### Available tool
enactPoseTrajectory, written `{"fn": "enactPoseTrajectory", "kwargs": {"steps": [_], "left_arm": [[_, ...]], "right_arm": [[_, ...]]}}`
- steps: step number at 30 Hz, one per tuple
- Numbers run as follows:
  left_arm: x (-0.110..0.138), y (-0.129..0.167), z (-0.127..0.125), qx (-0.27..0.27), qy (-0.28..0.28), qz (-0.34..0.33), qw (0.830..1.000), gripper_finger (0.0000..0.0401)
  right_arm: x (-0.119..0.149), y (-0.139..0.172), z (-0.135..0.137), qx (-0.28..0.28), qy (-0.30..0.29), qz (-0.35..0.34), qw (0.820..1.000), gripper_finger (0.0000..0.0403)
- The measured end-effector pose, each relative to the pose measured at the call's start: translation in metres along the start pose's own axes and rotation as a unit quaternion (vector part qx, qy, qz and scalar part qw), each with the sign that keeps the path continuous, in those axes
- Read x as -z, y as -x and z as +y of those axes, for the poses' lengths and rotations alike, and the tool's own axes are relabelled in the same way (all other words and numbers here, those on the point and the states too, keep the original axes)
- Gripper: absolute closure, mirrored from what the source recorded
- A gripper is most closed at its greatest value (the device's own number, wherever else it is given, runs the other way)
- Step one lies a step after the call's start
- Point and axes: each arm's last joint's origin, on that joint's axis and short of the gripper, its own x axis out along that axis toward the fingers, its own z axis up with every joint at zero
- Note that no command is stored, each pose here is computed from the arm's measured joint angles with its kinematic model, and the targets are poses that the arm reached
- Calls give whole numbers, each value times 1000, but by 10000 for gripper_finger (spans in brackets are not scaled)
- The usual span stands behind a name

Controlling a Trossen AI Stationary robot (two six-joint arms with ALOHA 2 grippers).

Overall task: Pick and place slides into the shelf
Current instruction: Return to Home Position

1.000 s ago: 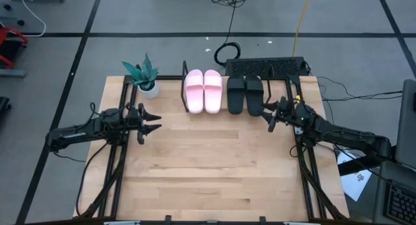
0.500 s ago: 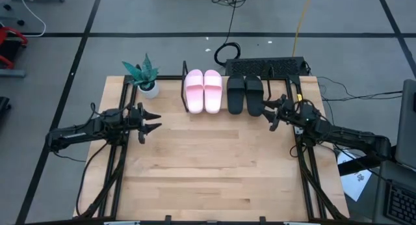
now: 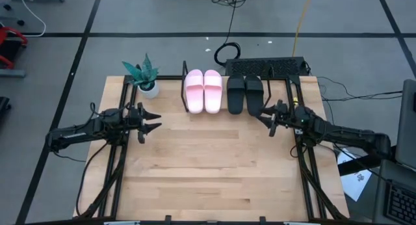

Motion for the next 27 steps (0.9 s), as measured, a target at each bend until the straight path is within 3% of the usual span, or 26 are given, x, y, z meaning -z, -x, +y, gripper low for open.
{"fn": "enactPoseTrajectory", "kwargs": {"steps": [7, 14, 27], "left_arm": [[0, 0, 0, -2, -5, 0, 1000, 219], [0, 0, 1, -15, -13, -2, 1000, 219], [3, 0, 2, -36, 6, 14, 999, 219]], "right_arm": [[4, 1, 13, -76, 6, 25, 997, 218], [7, 2, 21, -37, 18, 11, 999, 218], [6, 2, 24, -41, 17, 2, 999, 218]]}}
